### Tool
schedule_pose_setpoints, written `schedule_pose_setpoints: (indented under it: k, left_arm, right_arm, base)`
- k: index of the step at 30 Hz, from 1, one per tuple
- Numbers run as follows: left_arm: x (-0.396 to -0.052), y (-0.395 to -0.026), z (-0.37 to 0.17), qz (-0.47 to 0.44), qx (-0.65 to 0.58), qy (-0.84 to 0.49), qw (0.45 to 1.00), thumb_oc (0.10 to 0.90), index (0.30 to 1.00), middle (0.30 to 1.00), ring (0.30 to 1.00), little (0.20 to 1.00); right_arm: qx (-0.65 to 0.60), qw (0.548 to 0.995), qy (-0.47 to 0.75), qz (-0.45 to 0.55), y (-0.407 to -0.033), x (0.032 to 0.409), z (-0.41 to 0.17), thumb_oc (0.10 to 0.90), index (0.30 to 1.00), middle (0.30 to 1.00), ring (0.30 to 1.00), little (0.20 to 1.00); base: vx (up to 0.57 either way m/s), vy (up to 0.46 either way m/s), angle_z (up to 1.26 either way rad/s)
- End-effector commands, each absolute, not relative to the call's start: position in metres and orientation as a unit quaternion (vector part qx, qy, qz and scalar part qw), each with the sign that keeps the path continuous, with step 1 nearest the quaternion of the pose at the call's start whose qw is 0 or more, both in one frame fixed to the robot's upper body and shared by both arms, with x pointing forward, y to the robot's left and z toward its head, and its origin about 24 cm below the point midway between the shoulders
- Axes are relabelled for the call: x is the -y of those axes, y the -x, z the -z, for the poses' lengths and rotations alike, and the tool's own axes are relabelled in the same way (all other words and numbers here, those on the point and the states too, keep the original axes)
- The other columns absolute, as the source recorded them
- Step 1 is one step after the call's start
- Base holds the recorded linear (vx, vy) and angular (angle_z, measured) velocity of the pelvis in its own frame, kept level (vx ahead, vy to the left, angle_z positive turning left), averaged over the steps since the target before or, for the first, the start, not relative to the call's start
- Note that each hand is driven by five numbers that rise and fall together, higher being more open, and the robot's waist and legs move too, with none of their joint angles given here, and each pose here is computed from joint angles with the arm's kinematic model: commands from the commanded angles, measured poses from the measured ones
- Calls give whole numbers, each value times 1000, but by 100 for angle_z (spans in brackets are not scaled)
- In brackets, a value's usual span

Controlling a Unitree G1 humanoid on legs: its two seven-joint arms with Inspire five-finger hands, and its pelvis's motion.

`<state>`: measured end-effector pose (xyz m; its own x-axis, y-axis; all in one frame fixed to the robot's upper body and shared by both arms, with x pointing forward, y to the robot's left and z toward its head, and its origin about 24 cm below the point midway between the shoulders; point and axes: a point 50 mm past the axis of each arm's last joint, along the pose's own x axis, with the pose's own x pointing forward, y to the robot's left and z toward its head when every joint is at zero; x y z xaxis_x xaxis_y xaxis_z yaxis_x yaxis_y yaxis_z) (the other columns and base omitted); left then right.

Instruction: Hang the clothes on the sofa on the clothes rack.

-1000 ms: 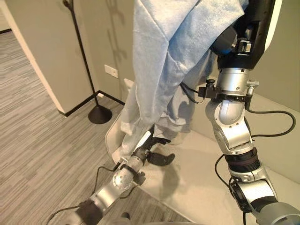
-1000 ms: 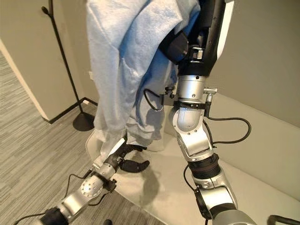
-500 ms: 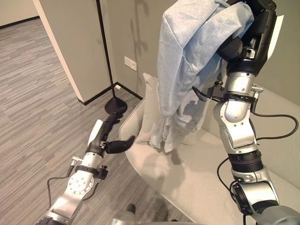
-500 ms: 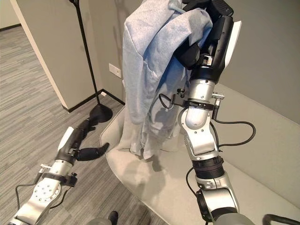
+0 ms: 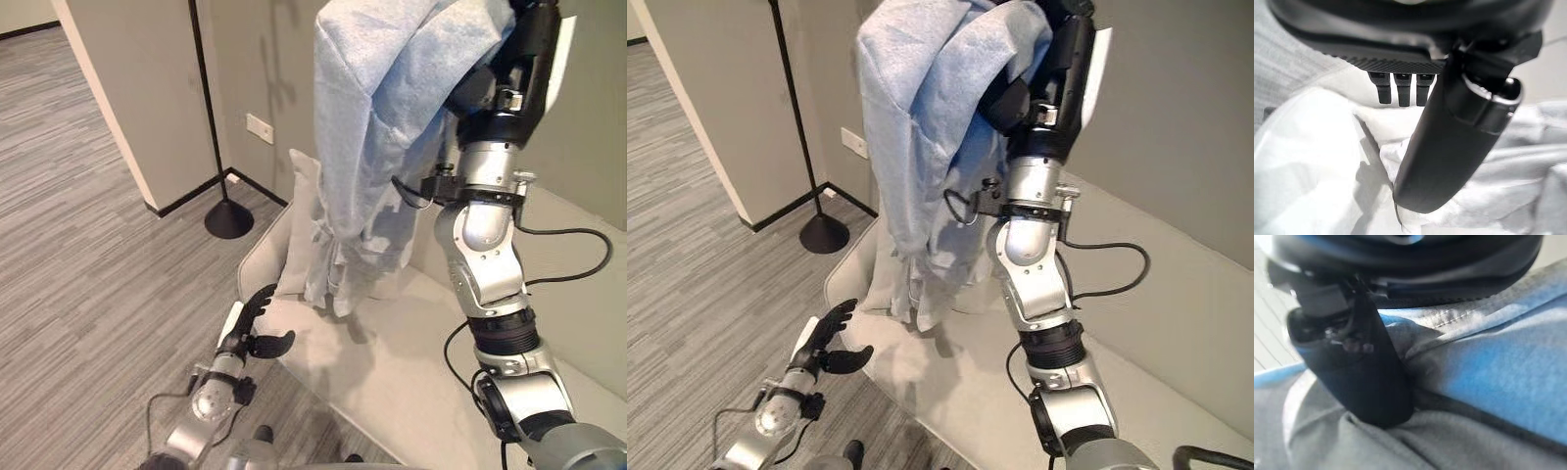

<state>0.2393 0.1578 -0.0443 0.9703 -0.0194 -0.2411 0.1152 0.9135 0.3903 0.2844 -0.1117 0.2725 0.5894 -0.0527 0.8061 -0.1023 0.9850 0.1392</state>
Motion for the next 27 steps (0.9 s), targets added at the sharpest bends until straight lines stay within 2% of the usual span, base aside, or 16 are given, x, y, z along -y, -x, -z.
schedule_pose_setpoints:
  k: [1, 3, 9, 17, 22, 24, 25, 27]
  left_arm:
    - [-141, -278, 1, -15, 28, -254, 967, 800, 900, 900, 900, 900]
    - [-147, -292, -9, -83, 59, -295, 950, 800, 900, 900, 900, 900]
    - [-168, -295, -14, -160, 88, -361, 914, 800, 900, 900, 900, 900]
    - [-183, -286, -13, -205, 109, -407, 883, 800, 900, 900, 900, 900]
    - [-152, -294, -15, -177, 104, -331, 921, 800, 900, 900, 900, 900]
    - [-131, -299, -21, -151, 109, -283, 941, 800, 900, 900, 900, 900]
    - [-102, -305, -31, -104, 114, -220, 963, 800, 900, 900, 900, 900]
    - [-90, -307, -36, -83, 116, -196, 970, 800, 900, 900, 900, 900]
  right_arm:
    - [597, 776, -187, -80, -235, 116, -315, 400, 300, 300, 300, 300]
    - [595, 770, -198, -113, -227, 111, -309, 400, 300, 300, 300, 300]
    - [593, 767, -205, -136, -222, 106, -305, 400, 300, 300, 300, 300]
    - [587, 763, -224, -151, -221, 107, -302, 400, 300, 300, 300, 300]
    - [561, 760, -263, -195, -217, 98, -296, 400, 300, 300, 300, 300]
    - [554, 760, -269, -207, -216, 93, -295, 400, 300, 300, 300, 300]
    - [545, 761, -276, -219, -216, 86, -295, 400, 300, 300, 300, 300]
    - [541, 762, -278, -222, -216, 84, -295, 400, 300, 300, 300, 300]
  base:
    - [-2, -39, -11]
    - [-17, -33, -18]
    - [-5, -23, -33]
    - [11, -24, -13]
    - [7, -39, -2]
    - [2, -22, 0]
    - [-7, -34, -1]
    - [-2, -24, -4]
